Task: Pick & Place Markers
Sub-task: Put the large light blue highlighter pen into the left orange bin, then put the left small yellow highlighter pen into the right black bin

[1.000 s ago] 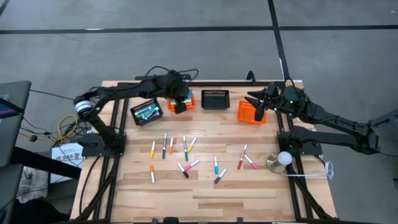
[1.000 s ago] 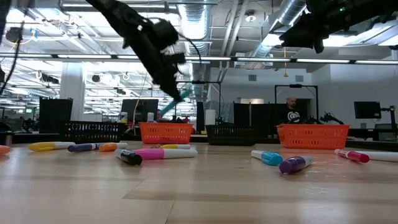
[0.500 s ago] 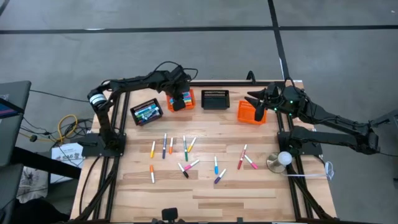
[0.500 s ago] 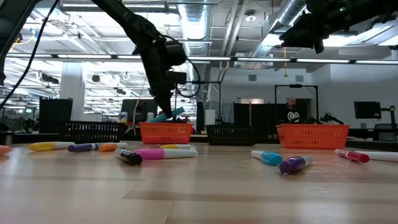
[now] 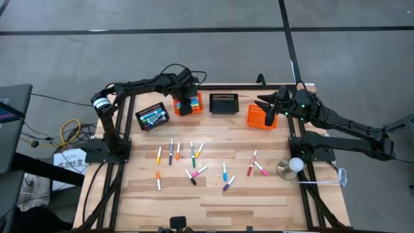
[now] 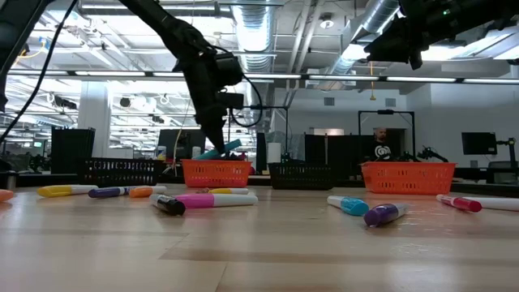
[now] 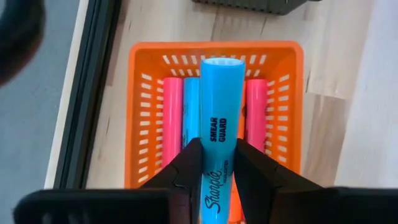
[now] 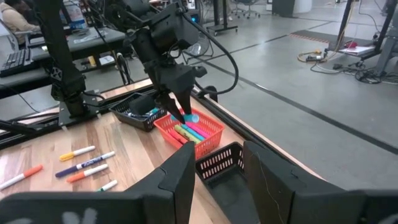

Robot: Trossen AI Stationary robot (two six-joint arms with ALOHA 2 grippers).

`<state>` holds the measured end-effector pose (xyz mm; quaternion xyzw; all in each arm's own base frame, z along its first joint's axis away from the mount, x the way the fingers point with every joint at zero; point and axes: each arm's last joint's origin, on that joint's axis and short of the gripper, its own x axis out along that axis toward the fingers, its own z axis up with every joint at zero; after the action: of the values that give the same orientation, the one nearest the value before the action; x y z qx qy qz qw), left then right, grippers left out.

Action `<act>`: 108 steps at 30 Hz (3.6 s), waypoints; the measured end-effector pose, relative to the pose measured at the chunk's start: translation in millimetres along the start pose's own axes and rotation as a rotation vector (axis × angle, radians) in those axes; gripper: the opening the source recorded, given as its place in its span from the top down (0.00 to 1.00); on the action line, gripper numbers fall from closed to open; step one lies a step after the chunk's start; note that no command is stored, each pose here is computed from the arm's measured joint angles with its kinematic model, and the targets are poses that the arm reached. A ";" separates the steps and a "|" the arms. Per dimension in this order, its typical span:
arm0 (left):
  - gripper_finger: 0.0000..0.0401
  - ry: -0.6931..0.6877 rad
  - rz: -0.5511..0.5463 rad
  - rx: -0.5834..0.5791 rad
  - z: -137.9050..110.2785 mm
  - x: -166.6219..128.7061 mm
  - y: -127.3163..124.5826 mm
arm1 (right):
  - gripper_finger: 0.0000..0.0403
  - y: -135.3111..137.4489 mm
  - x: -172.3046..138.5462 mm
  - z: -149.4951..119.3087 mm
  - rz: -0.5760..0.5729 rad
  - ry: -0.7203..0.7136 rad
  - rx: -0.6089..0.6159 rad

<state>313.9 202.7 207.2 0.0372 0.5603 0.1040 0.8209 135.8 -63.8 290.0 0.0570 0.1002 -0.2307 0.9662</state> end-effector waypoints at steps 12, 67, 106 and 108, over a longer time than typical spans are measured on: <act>0.81 0.041 -0.010 0.018 -1.9 20.9 -0.4 | 0.69 0.0 0.0 0.0 0.000 0.000 0.000; 0.49 -0.390 -0.043 -0.310 42.3 -97.4 -75.0 | 0.69 -0.1 -0.1 0.0 0.000 0.000 -0.002; 0.49 0.282 -0.088 -1.165 -34.3 -62.5 -196.4 | 0.69 -0.1 -0.1 0.0 0.000 0.000 -0.132; 0.49 0.307 -0.072 -1.185 -46.0 -62.0 -202.2 | 0.69 0.0 0.0 0.0 0.000 0.000 -0.132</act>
<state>275.6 -10.2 210.8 -0.4599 0.5198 0.3745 0.6148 135.8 -63.8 290.0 -0.0071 0.1152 -0.2234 0.9679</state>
